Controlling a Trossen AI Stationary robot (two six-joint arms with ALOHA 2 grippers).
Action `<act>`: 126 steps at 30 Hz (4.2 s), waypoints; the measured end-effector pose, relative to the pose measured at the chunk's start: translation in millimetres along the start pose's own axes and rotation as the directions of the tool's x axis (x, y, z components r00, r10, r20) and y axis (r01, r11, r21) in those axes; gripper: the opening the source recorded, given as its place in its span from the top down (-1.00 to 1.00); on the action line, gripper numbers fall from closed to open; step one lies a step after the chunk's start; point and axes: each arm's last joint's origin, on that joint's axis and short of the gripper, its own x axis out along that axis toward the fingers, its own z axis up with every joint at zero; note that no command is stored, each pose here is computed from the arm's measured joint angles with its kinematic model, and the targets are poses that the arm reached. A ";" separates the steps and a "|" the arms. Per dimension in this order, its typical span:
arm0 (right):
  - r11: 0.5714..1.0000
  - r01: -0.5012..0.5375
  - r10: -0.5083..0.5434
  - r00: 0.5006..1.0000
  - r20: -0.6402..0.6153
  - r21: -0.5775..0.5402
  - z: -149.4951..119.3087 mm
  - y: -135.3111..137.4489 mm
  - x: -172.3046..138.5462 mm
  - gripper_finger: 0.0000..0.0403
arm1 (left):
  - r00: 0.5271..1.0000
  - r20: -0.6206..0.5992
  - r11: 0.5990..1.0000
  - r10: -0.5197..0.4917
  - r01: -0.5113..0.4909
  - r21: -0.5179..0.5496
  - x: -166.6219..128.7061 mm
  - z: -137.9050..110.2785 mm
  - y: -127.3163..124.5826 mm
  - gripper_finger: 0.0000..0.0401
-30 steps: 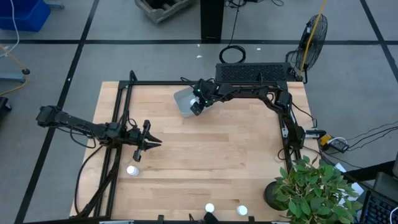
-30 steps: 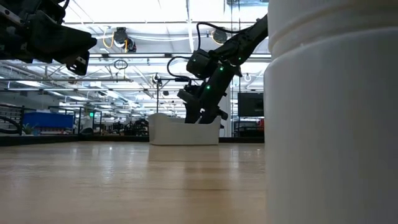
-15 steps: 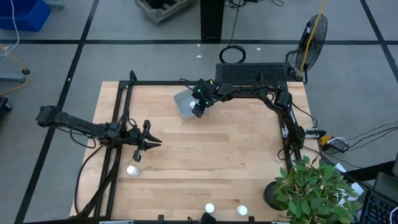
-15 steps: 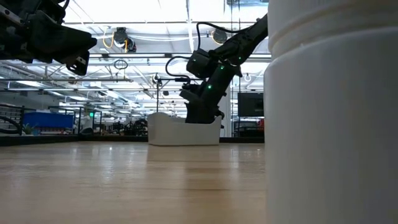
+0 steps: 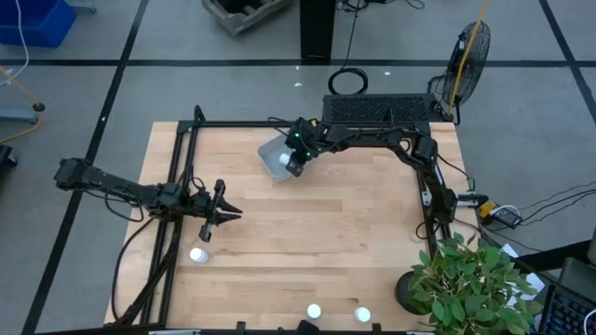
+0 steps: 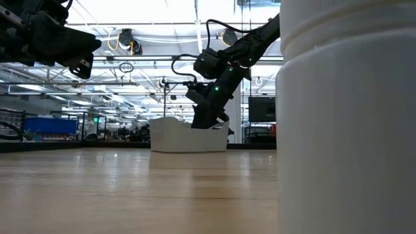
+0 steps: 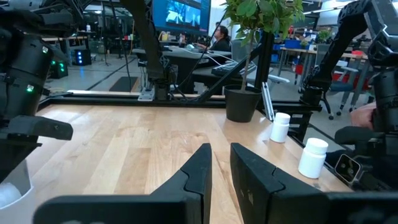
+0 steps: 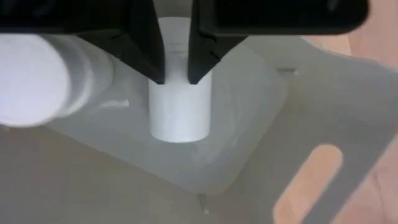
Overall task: Pick and place pill bottles into a basket
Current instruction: Put the white medicine bottle into the gray bin
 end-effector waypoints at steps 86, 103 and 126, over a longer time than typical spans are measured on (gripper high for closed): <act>0.819 0.160 -0.092 0.985 0.149 -0.552 3.1 116.7 -78.4 0.21 | 1.000 0.000 1.000 0.000 0.000 0.000 0.0 0.0 0.0 0.69; 0.675 0.274 -0.137 0.959 0.248 -0.685 -53.2 238.1 -103.9 0.20 | 0.997 0.078 0.999 0.004 -0.002 -0.034 -0.3 7.5 -0.5 0.69; 0.492 0.324 -0.100 0.943 0.318 -0.808 -130.6 325.2 -80.7 0.21 | 0.978 -0.172 0.754 -0.115 -0.027 -0.656 5.7 -19.9 -17.7 0.69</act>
